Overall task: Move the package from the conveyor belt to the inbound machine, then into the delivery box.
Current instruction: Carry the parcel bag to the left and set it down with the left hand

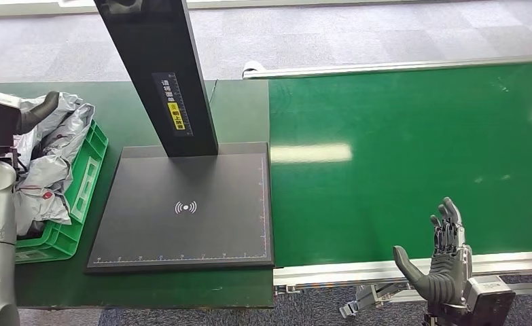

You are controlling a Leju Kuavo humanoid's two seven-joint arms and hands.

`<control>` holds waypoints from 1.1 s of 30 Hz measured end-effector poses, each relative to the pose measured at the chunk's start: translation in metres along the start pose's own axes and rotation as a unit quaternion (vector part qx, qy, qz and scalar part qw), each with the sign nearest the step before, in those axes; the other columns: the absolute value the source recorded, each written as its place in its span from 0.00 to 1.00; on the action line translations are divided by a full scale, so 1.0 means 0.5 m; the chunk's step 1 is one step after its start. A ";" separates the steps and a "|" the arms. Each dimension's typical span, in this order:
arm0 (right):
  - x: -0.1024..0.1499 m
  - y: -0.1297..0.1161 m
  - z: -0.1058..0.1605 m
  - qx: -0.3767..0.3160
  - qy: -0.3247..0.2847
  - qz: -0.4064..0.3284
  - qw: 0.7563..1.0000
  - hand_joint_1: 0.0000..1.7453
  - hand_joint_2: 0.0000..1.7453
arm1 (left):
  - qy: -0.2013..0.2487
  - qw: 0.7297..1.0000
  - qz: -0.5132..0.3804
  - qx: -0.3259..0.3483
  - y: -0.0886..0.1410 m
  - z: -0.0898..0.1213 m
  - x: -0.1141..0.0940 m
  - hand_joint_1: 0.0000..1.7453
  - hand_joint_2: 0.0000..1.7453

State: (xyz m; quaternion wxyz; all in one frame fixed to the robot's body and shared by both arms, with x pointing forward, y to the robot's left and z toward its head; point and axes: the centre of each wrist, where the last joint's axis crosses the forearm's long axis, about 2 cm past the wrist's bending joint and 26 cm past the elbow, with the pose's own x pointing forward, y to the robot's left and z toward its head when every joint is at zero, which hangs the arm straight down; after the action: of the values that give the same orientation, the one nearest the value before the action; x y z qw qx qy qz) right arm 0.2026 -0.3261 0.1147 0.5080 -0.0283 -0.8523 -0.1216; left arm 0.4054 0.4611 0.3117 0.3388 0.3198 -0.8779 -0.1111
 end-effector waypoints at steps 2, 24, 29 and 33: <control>0.000 0.000 0.000 -0.003 0.000 0.000 1.000 0.00 1.00 | -0.015 0.999 0.044 0.008 -0.011 -0.005 0.028 0.00 1.00; -0.024 0.047 -0.026 0.038 0.024 -0.021 0.999 0.00 1.00 | -0.074 0.938 0.311 -0.133 -0.238 0.244 0.170 0.00 1.00; -0.038 0.072 -0.036 0.059 0.041 -0.032 0.997 0.00 1.00 | -0.026 0.909 0.386 -0.154 -0.332 0.328 0.186 0.00 1.00; -0.059 0.093 -0.035 0.083 0.068 -0.037 0.994 0.00 1.00 | 0.025 0.895 0.423 -0.141 -0.380 0.385 0.194 0.00 1.00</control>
State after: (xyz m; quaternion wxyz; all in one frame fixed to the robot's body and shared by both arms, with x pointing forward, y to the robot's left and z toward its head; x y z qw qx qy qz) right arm 0.2396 -0.2830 0.1053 0.5607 0.0542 -0.8231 -0.0714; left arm 0.3148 0.2488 0.1406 0.4174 -0.1306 -0.8964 -0.0716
